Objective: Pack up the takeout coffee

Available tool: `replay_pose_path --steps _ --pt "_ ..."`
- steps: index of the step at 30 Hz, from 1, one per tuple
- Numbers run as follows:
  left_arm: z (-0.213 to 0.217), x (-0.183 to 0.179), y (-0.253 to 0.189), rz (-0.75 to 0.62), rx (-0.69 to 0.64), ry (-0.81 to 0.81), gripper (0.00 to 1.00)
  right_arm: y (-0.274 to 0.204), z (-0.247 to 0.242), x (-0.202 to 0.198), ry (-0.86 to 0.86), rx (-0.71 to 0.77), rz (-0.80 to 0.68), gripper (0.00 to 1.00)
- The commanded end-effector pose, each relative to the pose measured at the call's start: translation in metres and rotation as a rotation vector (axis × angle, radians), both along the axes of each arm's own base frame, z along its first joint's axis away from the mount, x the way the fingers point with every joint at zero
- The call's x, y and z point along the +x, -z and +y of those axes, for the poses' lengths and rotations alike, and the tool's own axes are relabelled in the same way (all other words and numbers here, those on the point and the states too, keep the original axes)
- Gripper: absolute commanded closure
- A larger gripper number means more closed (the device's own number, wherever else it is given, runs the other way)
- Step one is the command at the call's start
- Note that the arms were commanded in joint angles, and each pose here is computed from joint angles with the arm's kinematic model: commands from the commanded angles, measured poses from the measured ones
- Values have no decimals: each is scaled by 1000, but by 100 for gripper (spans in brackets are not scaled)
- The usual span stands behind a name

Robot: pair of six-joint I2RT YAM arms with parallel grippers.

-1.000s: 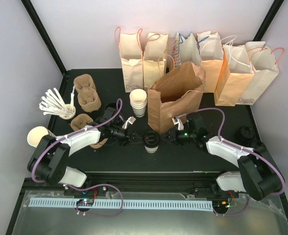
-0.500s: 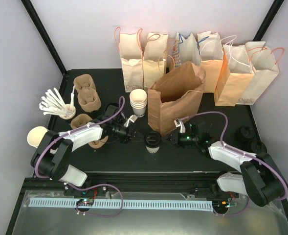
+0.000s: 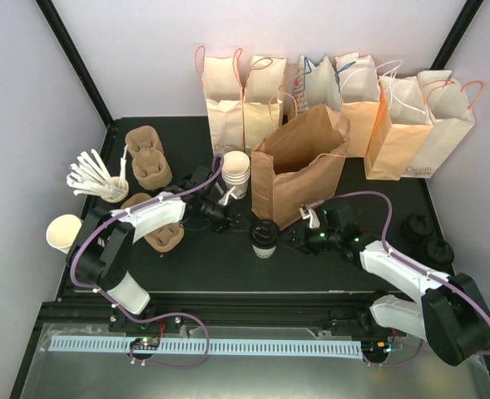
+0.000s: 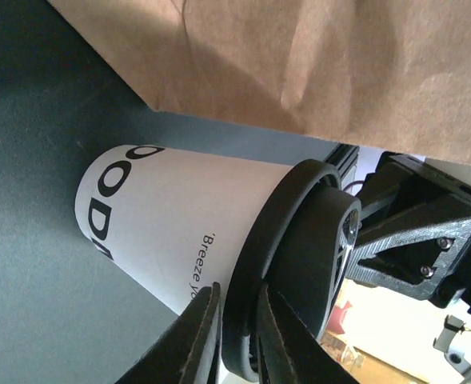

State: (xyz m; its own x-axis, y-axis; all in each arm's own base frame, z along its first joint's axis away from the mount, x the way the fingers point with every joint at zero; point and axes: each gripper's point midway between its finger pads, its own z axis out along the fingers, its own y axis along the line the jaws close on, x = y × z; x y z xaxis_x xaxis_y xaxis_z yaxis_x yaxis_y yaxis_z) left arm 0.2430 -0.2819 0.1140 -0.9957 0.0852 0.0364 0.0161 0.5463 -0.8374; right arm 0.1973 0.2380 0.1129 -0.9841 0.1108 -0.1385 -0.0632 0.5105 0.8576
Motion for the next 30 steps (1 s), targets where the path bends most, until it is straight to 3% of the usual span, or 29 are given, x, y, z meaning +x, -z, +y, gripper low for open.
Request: replay_pose_path --steps 1,5,15,25,30 --pt "2 17 10 -2 65 -50 83 -1 5 -10 -10 10 67 83" --pt "-3 24 1 -12 37 -60 76 -5 14 -12 -19 32 73 83" --pt "-12 33 -9 -10 -6 -64 70 -11 35 -17 -50 71 90 81" --pt "-3 44 -23 -59 -15 -94 47 -14 30 -17 -69 15 62 74" --pt "14 41 -24 -69 -9 -114 43 -16 18 -9 -35 -5 38 71"
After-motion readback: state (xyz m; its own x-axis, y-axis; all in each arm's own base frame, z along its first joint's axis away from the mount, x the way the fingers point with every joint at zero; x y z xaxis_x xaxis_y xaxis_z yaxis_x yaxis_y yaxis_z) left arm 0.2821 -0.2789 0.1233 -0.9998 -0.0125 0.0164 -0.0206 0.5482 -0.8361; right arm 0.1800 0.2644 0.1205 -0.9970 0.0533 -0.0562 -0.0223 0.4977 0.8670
